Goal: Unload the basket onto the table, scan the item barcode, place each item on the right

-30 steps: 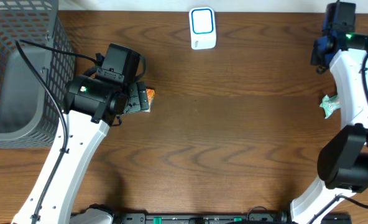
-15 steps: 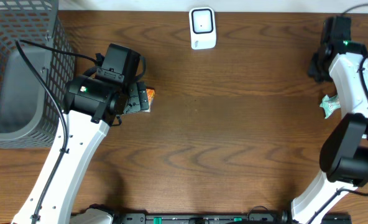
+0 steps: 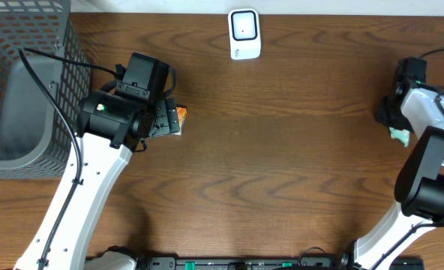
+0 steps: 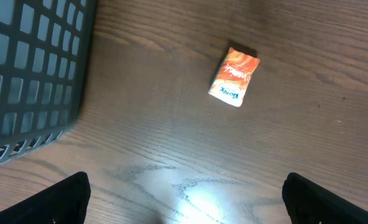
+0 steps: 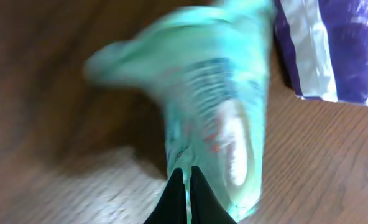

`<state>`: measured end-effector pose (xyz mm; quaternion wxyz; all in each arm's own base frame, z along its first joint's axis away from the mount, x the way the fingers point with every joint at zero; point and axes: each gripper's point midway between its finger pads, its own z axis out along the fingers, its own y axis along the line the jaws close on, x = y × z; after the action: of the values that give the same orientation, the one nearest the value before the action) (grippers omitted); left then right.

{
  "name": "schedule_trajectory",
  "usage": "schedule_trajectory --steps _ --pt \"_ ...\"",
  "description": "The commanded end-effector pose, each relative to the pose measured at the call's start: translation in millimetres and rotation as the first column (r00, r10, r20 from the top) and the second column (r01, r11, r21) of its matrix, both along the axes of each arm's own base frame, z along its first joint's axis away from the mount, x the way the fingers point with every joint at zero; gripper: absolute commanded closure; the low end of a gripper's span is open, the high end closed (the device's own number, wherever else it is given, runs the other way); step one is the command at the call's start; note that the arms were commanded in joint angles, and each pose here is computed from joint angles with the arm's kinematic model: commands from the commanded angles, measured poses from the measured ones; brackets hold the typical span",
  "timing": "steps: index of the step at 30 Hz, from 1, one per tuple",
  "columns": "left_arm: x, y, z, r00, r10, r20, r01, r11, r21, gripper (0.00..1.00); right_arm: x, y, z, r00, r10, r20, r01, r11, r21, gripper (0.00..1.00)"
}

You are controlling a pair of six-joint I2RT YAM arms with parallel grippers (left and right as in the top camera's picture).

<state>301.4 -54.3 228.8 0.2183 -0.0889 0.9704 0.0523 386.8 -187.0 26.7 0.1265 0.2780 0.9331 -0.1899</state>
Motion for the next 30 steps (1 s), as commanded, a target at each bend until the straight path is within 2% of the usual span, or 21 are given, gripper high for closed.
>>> schedule_trajectory --steps 1,11,18,23,30 --pt "0.3 2.0 4.0 1.000 0.014 0.012 -0.014 1.000 -0.005 0.02 -8.3 -5.2 -6.5 0.999 -0.033 -0.005 0.033 0.999 0.017 0.99" --pt "0.3 2.0 4.0 1.000 0.014 0.012 -0.014 1.000 -0.005 0.02 -17.7 -19.9 -2.5 0.998 -0.056 -0.035 0.055 0.998 -0.037 0.99" --pt "0.3 2.0 4.0 1.000 0.014 0.012 -0.014 1.000 -0.005 0.02 -5.8 -6.9 -6.4 1.000 -0.020 0.008 0.020 0.999 0.038 0.99" --pt "0.3 2.0 4.0 1.000 0.014 0.012 -0.014 1.000 -0.005 0.02 9.1 11.6 -10.6 0.997 0.022 0.074 -0.033 0.988 0.149 0.99" --pt "0.3 2.0 4.0 1.000 0.014 0.012 -0.014 1.000 -0.005 0.02 8.0 -0.6 -7.4 0.997 -0.003 0.075 -0.004 0.995 0.098 0.99"
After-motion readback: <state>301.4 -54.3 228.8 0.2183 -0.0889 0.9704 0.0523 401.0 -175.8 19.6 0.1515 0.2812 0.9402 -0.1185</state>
